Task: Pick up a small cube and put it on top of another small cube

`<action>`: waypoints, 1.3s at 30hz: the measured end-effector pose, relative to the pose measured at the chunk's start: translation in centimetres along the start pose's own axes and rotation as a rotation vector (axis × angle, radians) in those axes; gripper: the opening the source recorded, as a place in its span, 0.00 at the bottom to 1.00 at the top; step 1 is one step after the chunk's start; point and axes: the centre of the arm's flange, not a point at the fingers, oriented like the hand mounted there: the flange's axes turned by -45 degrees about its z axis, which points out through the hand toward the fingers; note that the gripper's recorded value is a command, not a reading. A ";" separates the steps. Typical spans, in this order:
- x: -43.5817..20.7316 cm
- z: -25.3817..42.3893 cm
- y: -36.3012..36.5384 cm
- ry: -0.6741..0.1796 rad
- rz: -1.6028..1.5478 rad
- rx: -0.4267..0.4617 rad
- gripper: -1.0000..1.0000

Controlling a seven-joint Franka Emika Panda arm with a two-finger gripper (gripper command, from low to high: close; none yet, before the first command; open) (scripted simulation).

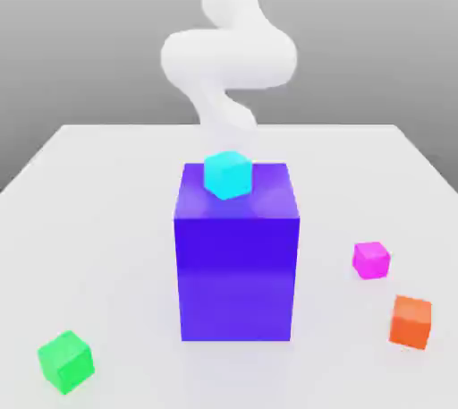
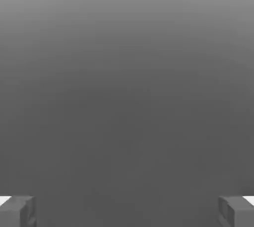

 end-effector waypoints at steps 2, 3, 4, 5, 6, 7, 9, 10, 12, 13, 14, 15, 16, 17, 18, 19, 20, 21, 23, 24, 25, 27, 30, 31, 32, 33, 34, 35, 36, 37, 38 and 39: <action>-2.0 5.0 -3.3 -0.074 -0.005 0.031 0.50; -3.3 7.3 -4.9 -0.111 -0.008 0.043 0.50; -4.7 9.4 -6.5 -0.147 -0.012 0.054 0.50; -6.3 11.4 -8.1 -0.184 -0.016 0.064 0.50; -8.0 13.3 -9.6 -0.220 -0.021 0.072 0.50; -9.9 15.0 -11.1 -0.257 -0.026 0.079 0.50; -14.2 18.1 -13.8 -0.331 -0.038 0.087 0.50; -16.5 19.4 -15.1 -0.369 -0.045 0.089 0.50; -21.6 21.7 -17.4 -0.446 -0.063 0.088 0.50; -24.5 22.7 -18.3 -0.485 -0.072 0.084 0.50; -27.4 23.5 -19.2 -0.525 -0.083 0.078 0.50; -30.6 24.2 -19.9 -0.566 -0.095 0.070 0.50; -33.9 24.7 -20.4 -0.609 -0.109 0.059 0.50; -37.4 25.1 -20.7 -0.652 -0.125 0.045 0.50; -40.5 25.5 -20.9 -0.687 -0.138 0.030 0.50; -42.4 25.7 -21.1 -0.704 -0.151 0.026 0.50; -43.6 26.1 -21.3 -0.713 -0.158 0.026 0.50; -44.2 26.7 -21.2 -0.717 -0.149 0.022 0.50; -45.4 27.8 -21.2 -0.721 -0.148 0.023 0.50; -46.0 28.4 -21.2 -0.723 -0.149 0.023 0.50; -46.6 29.0 -21.1 -0.724 -0.149 0.023 0.50; -47.6 30.0 -20.8 -0.726 -0.151 0.022 0.00; -47.6 30.0 -20.8 -0.726 -0.151 0.023 0.00; -47.6 29.9 -20.8 -0.725 -0.151 0.023 0.00; -47.6 29.9 -20.8 -0.725 -0.150 0.024 0.00; -47.9 30.2 -20.7 -0.725 -0.151 0.023 0.00; -47.7 30.0 -20.8 -0.724 -0.151 0.023 0.00; -47.3 29.6 -20.9 -0.724 -0.150 0.023 0.00; -46.8 29.2 -21.0 -0.723 -0.150 0.023 0.00; -46.3 28.6 -21.1 -0.722 -0.149 0.023 0.00; -45.8 28.1 -21.2 -0.722 -0.149 0.023 0.00; -45.3 27.6 -21.2 -0.721 -0.149 0.022 0.00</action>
